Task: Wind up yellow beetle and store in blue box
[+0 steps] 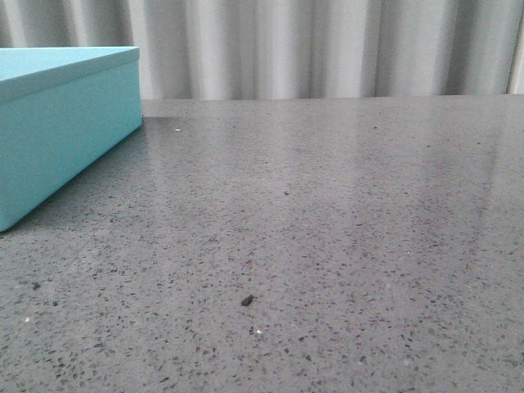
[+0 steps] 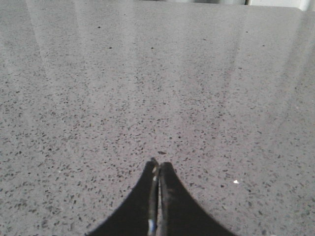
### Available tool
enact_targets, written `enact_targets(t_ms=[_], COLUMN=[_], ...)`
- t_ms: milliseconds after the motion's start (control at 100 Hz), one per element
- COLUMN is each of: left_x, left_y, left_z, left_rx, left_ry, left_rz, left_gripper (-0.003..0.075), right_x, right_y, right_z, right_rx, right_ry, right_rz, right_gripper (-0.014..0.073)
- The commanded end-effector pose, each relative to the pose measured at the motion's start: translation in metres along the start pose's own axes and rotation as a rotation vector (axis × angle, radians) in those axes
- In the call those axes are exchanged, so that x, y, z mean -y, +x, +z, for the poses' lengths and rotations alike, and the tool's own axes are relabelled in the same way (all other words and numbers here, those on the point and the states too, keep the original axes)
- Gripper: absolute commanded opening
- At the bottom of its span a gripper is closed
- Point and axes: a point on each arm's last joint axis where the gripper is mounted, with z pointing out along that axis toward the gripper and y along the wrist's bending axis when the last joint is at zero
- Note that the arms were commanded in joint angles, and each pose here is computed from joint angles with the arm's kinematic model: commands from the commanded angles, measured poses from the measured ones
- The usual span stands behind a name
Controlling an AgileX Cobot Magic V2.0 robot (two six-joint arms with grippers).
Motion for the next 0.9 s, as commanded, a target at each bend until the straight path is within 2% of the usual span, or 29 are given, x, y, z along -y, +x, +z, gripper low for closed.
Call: enact_targets(t_ms=[0,390,890], left_x=[0.001,0.001,0.001], left_y=[0.005,0.005,0.005], left_z=[0.001,0.001,0.001], left_rx=[0.026,0.026,0.026], left_ry=[-0.003,-0.003,-0.003], left_rz=[-0.013,-0.013,-0.013], left_gripper=[-0.0021,-0.0021,-0.0021], right_x=[-0.001,0.0,0.001], right_y=[0.0,0.012,0.012], right_z=[0.002,0.001,-0.007], right_rx=[0.054,-0.065,0.003], right_ry=[0.0,0.008,0.019], right_rz=[-0.002,-0.002,0.002], right_gripper=[-0.0052,-0.0052,-0.0052])
